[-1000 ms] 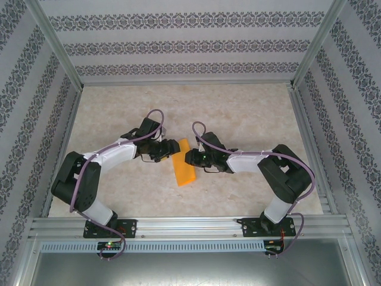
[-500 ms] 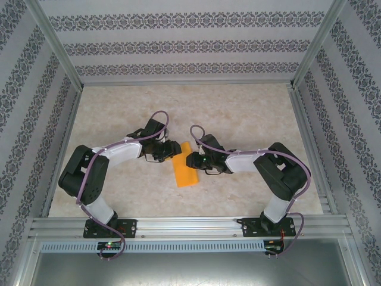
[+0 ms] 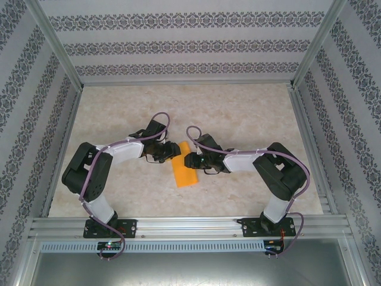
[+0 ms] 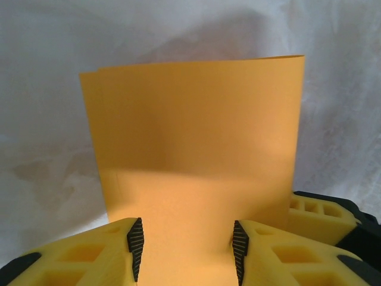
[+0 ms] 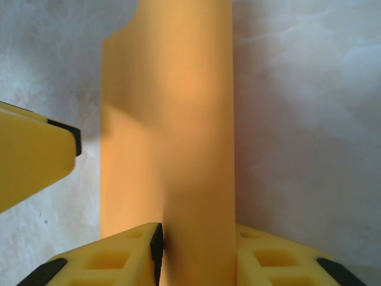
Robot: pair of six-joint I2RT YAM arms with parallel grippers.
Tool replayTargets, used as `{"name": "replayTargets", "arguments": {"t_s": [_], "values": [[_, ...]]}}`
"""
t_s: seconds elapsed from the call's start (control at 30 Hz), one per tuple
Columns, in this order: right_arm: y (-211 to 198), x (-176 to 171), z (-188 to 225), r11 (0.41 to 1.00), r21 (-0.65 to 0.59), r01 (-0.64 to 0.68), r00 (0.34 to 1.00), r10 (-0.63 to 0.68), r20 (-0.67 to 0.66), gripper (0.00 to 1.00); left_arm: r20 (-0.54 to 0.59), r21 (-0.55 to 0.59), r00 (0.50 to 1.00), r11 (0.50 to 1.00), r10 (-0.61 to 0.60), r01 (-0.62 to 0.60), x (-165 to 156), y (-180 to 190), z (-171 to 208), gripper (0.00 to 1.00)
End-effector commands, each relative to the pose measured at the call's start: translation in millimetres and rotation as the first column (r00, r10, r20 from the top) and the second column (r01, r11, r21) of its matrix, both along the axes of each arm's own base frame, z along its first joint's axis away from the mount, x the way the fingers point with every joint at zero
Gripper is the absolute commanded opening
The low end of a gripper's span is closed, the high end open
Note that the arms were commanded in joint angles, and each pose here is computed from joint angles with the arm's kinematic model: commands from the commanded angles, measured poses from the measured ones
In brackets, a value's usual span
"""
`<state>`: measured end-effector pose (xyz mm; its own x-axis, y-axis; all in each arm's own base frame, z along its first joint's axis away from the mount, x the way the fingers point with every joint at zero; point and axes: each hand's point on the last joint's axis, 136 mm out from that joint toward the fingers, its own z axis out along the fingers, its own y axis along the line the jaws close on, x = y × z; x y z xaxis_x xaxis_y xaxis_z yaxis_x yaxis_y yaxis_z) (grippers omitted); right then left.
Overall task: Fold a paper plane with a square sheet of paper (pick it up from the middle)
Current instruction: Fold the square sheet of paper in half at the center of the table.
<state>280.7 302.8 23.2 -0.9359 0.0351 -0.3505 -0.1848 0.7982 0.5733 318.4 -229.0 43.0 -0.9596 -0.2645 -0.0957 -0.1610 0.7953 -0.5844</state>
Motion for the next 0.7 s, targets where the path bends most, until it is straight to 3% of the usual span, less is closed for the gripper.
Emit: {"name": "replayTargets", "arguments": {"t_s": [0.0, 0.3, 0.67], "values": [[3.8, -0.7, -2.8, 0.999, -0.027, -0.029, 0.999, 0.029, 0.017, 0.34, 0.015, -0.021, 1.0, 1.0, -0.022, 0.023, 4.8, -11.5, 1.2, 0.46], [6.6, -0.4, 7.3, 0.998, -0.036, -0.047, 0.998, 0.049, 0.037, 0.36, -0.033, 0.039, 0.997, 0.997, -0.072, 0.073, -3.9, -7.9, -19.0, 0.46], [-10.9, 2.7, 22.6, 0.999, -0.043, -0.022, 0.998, 0.024, 0.06, 0.46, -0.074, 0.122, 0.992, 0.986, -0.105, 0.113, -14.6, 5.0, -35.8, 0.44]]}}
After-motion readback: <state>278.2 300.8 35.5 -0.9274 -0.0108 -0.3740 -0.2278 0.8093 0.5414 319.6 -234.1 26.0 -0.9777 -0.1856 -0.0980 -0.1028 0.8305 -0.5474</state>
